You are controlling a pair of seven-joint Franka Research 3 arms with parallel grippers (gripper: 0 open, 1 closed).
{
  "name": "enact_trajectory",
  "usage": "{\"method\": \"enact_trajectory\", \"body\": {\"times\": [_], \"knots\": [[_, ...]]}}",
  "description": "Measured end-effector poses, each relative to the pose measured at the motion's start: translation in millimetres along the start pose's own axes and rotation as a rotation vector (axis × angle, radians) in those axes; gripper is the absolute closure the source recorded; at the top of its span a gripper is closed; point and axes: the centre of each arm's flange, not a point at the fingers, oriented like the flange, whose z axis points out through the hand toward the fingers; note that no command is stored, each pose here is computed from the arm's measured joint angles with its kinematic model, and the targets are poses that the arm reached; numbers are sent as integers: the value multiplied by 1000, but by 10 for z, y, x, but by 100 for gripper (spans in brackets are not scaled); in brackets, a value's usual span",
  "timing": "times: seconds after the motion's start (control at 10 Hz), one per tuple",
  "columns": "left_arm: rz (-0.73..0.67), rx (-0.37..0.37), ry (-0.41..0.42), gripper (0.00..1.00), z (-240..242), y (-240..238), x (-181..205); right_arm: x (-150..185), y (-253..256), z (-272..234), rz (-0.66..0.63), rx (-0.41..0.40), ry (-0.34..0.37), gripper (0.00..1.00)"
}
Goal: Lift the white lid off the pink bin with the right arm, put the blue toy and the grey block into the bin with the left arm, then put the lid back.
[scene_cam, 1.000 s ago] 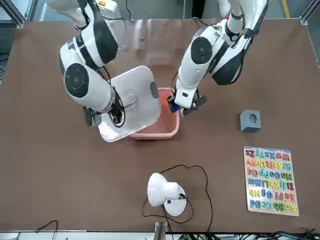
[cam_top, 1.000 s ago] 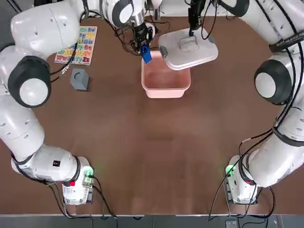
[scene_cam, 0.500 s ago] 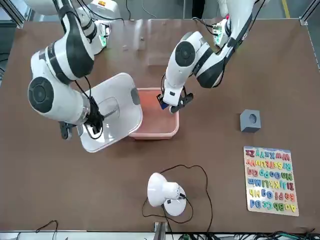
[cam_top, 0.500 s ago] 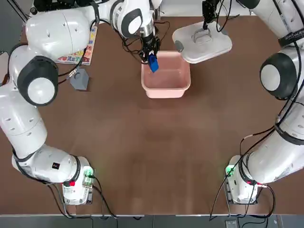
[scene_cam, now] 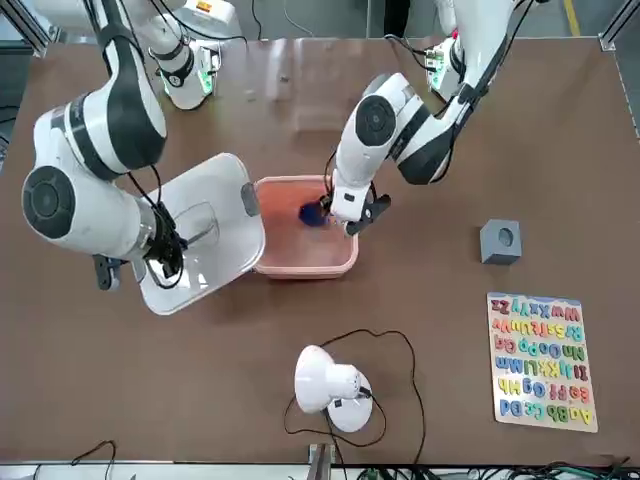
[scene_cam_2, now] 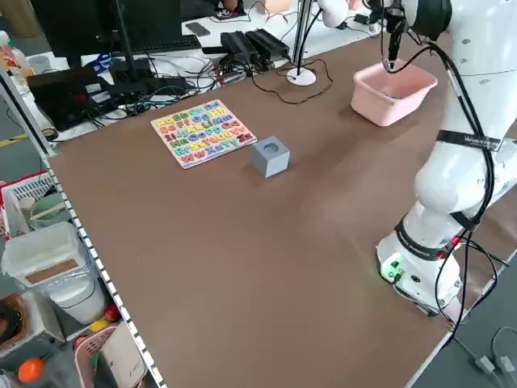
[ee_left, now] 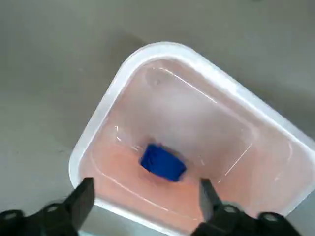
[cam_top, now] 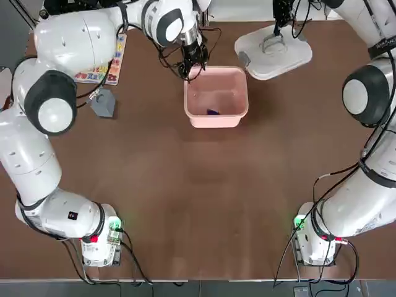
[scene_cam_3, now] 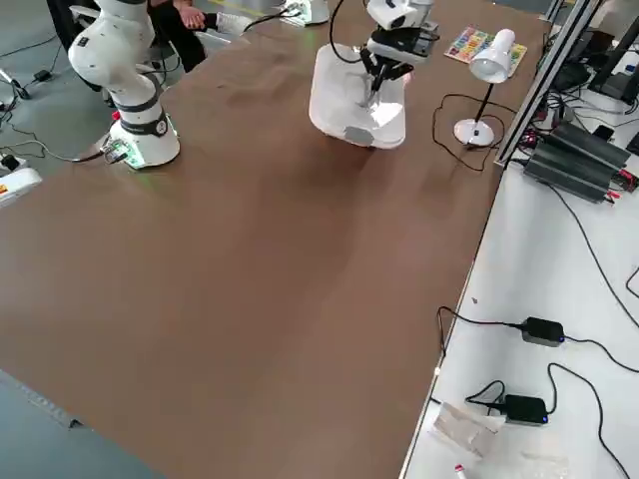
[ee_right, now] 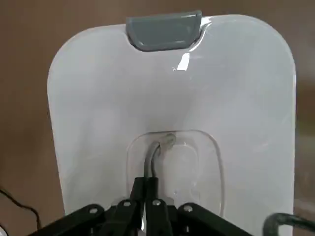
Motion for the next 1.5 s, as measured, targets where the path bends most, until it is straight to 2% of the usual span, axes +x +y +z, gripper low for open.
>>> {"method": "enact_trajectory", "body": {"times": [0.2, 0.3, 0.5, 0.6, 0.7, 1.0, 1.2, 1.3, 1.5], "knots": [[-50, 49, 60, 0, -234, -338, 720, -2, 0, 6, -4, -1, 1, 95], [-35, 77, 91, 0, -370, -637, 1137, -4, 0, 9, -15, -2, 1, 95], [28, 154, 133, 0, -396, -1218, 1661, 62, 19, 16, -58, -15, 1, 95], [63, 211, 162, 0, -289, -1479, 1806, 143, 44, 22, -88, -31, -2, 95], [110, 234, 188, 0, -157, -1726, 1901, 219, 64, 23, -116, -41, -3, 95], [248, 231, 251, 0, 129, -2760, 2150, 317, 91, -10, -159, -42, 5, 95], [311, 247, 263, 0, 120, -3523, 2471, 303, 94, -7, -162, -45, 5, 95], [335, 255, 258, 1, 89, -3818, 2626, 302, 96, -5, -162, -47, 4, 95], [366, 227, 280, 2, 155, -4104, 2742, 302, 97, -4, -162, -48, 4, 95]]}}
